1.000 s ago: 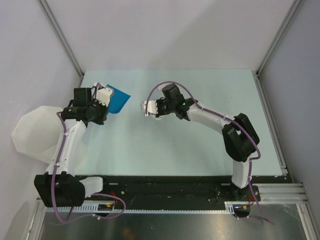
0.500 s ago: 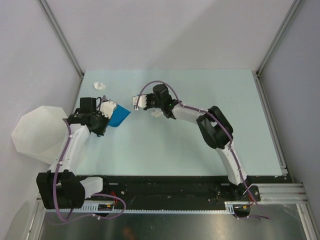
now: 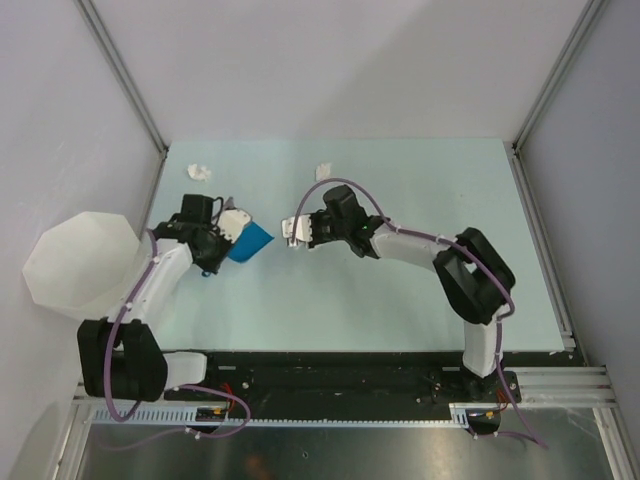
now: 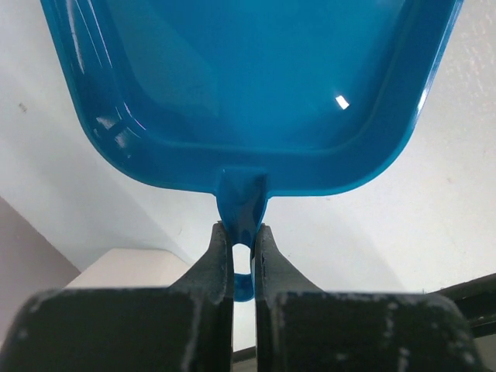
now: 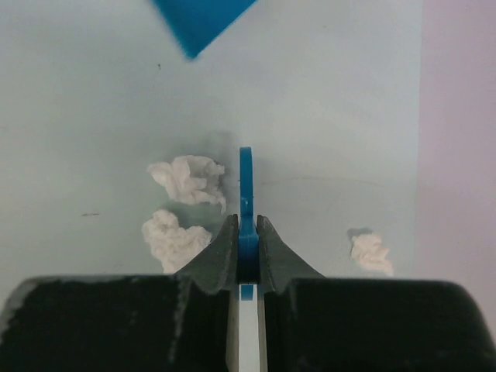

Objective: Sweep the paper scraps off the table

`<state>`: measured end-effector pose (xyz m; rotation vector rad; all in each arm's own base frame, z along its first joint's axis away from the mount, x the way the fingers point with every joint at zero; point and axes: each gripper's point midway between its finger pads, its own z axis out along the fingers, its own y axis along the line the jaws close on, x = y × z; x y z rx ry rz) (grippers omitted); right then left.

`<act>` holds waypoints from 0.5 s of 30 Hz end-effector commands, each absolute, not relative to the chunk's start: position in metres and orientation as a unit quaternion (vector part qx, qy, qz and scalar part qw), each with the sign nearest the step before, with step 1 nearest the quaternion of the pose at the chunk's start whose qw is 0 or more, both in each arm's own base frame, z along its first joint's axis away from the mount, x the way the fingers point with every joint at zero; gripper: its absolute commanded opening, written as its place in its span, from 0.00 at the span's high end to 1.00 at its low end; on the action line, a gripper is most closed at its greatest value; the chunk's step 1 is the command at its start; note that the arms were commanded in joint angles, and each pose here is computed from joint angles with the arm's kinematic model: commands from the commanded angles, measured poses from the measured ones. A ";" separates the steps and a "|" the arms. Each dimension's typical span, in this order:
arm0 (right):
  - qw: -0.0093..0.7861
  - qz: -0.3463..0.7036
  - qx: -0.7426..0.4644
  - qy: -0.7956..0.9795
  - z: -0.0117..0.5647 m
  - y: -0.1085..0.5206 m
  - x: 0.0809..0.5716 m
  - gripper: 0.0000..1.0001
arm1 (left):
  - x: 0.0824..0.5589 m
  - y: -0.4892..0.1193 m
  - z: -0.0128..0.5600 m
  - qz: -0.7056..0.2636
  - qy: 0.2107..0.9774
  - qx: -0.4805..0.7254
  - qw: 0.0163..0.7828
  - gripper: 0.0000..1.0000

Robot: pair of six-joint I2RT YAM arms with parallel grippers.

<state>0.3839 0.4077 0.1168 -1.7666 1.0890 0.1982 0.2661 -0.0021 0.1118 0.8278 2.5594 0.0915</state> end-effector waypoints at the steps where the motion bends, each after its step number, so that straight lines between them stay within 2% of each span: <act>1: 0.562 0.113 -0.613 0.544 0.177 0.397 0.385 1.00 | 0.270 -0.013 0.101 0.048 0.912 0.353 0.203 1.00; 3: 0.612 0.080 -0.535 0.577 0.213 0.383 0.406 1.00 | 0.271 -0.016 0.092 0.062 0.906 0.377 0.179 1.00; 7: 0.649 0.055 -0.368 0.663 0.247 0.346 0.427 1.00 | 0.278 -0.016 0.076 0.086 0.897 0.409 0.142 1.00; 12: 0.616 0.027 -0.167 0.770 0.229 0.288 0.437 1.00 | 0.286 -0.010 0.052 0.128 0.881 0.448 0.078 1.00; 15: 0.577 0.047 -0.122 0.806 0.202 0.279 0.437 1.00 | 0.295 -0.015 0.048 0.134 0.874 0.463 0.068 1.00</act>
